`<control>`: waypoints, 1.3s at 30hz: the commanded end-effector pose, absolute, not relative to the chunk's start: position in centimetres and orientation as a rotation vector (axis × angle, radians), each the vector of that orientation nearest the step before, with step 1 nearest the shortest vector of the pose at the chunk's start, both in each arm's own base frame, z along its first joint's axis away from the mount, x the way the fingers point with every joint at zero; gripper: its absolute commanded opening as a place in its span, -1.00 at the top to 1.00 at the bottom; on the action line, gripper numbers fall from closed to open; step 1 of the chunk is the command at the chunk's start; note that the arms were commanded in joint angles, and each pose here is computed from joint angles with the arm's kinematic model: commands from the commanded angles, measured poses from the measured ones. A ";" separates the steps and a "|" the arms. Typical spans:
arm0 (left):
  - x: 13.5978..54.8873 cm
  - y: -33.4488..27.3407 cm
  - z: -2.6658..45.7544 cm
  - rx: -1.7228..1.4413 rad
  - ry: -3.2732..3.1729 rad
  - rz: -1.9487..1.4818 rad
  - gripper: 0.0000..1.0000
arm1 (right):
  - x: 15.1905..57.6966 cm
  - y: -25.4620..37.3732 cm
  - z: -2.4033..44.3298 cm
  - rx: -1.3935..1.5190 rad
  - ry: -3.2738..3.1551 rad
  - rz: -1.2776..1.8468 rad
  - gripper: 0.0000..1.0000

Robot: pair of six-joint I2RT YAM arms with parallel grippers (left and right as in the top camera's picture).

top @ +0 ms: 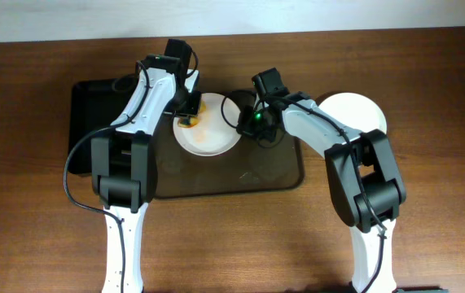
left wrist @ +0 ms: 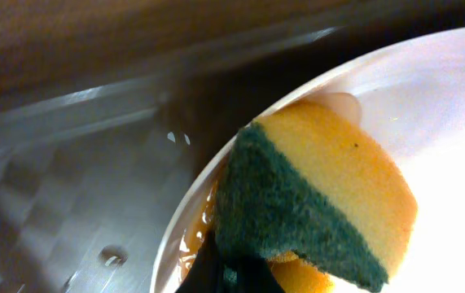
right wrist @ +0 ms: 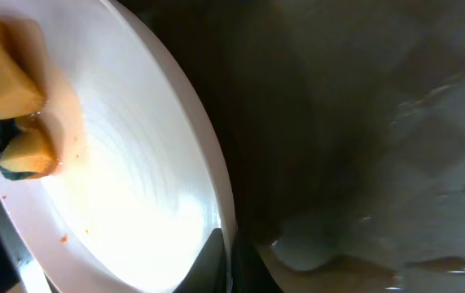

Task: Clean dirty plates on tray and stack at the side

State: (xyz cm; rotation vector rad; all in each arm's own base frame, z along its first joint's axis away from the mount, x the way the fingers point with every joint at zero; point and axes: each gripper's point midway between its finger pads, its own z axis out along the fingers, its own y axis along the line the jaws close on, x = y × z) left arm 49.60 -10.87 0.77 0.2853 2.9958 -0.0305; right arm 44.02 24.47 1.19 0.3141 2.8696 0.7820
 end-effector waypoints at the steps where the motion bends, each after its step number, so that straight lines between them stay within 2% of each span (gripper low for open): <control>1: 47.1 -4.7 -2.6 0.209 3.126 0.361 0.99 | 43.8 23.4 0.1 0.336 2.897 0.733 0.92; 4: 44.7 -8.1 -2.9 0.491 3.209 0.103 1.00 | 43.8 23.5 0.1 0.334 2.897 0.737 0.92; 9: 41.1 -15.7 -1.2 0.871 3.112 -0.694 0.99 | 43.8 23.5 0.1 0.334 2.897 0.738 0.92; 17: 41.9 -19.2 2.0 0.784 2.926 -1.121 0.99 | 43.8 23.5 0.2 0.323 2.897 0.741 0.92; 23: 47.5 -16.3 6.1 0.497 2.808 -1.145 0.99 | 43.9 23.5 0.2 0.322 2.893 0.742 0.92; 27: 49.4 -14.6 7.7 0.341 2.768 -1.180 0.99 | 43.9 23.6 0.2 0.320 2.890 0.744 0.90; 29: 49.7 -14.4 8.7 0.315 2.714 -1.266 1.00 | 44.3 23.7 0.4 0.313 2.874 0.751 0.62; 30: 49.8 -14.1 9.0 0.299 2.698 -1.292 0.99 | 44.5 23.8 0.4 0.309 2.863 0.757 0.55; 32: 49.9 -13.4 9.0 0.277 2.701 -1.290 1.00 | 44.8 23.9 0.6 0.302 2.846 0.764 0.55; 35: 49.9 -12.8 8.8 0.265 2.714 -1.267 0.99 | 44.9 24.5 0.7 0.273 2.834 0.749 0.57; 36: 49.9 -12.5 8.3 0.265 2.738 -1.222 0.99 | 44.7 24.8 0.6 0.246 2.834 0.743 0.80; 37: 49.9 -12.1 7.9 0.263 2.765 -1.178 0.99 | 44.6 25.1 0.6 0.233 2.836 0.739 0.92; 39: 49.7 -11.8 7.6 0.258 2.787 -1.153 1.00 | 44.4 25.3 0.7 0.194 2.837 0.757 0.92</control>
